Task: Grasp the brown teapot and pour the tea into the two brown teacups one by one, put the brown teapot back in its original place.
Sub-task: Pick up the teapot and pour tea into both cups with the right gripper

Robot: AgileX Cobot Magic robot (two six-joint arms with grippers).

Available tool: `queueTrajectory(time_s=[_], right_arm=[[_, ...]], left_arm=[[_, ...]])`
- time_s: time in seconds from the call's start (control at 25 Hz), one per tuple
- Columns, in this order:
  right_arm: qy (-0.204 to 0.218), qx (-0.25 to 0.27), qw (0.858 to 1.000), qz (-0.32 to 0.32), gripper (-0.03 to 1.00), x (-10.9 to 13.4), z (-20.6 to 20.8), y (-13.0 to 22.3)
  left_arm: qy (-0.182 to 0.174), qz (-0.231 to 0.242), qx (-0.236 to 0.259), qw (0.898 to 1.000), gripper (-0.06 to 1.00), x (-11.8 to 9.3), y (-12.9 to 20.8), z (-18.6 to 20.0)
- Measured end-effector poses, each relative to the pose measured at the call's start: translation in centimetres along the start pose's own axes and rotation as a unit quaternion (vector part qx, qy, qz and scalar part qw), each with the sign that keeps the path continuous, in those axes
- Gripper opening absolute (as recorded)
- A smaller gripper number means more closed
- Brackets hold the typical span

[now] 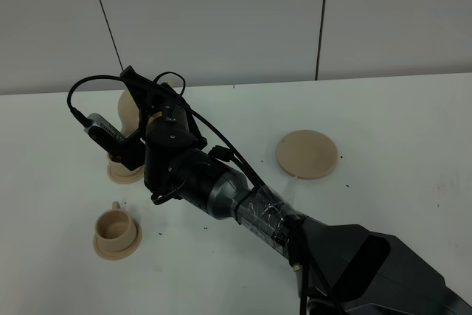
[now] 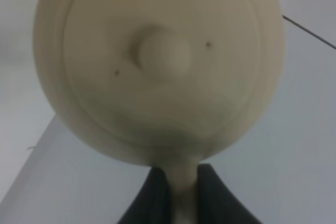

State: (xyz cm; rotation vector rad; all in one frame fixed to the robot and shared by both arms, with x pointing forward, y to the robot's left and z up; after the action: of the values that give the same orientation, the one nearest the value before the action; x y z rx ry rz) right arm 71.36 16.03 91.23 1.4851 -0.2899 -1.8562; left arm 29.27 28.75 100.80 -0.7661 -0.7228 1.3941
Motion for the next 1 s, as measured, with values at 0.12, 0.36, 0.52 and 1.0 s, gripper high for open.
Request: queueTrajectory(time_s=[0.12,0.36,0.52,1.0], right_arm=[[0.000,0.000,1.000,-0.002,0.09,0.00,0.00,0.00],[0.001,0.000,1.000,-0.007,0.09,-0.03,0.00,-0.01],[0.001,0.000,1.000,-0.009,0.09,-0.03,0.00,-0.01],[-0.005,0.003,0.999,-0.041,0.09,0.16,0.00,0.10]], left_arm=[[0.000,0.000,0.000,1.000,0.39,0.00,0.00,0.00],[0.000,0.000,0.000,1.000,0.39,0.00,0.00,0.00],[0.000,0.000,0.000,1.000,0.39,0.00,0.00,0.00],[0.000,0.000,0.000,1.000,0.39,0.00,0.00,0.00]])
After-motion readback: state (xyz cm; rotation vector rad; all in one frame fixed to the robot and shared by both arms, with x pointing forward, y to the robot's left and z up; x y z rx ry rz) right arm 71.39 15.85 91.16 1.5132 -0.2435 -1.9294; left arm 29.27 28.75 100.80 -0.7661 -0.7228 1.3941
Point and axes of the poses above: a point on each arm's last joint axis where the gripper is mounted, z pointing back along that axis away from the gripper, x along the wrist's bending axis when the last joint is at zero, y = z × x, the point moved 7 cm from there along -z, pointing out along that axis toward the gripper, and after that the axes turned 5 degrees about z, right-handed, at the moved point
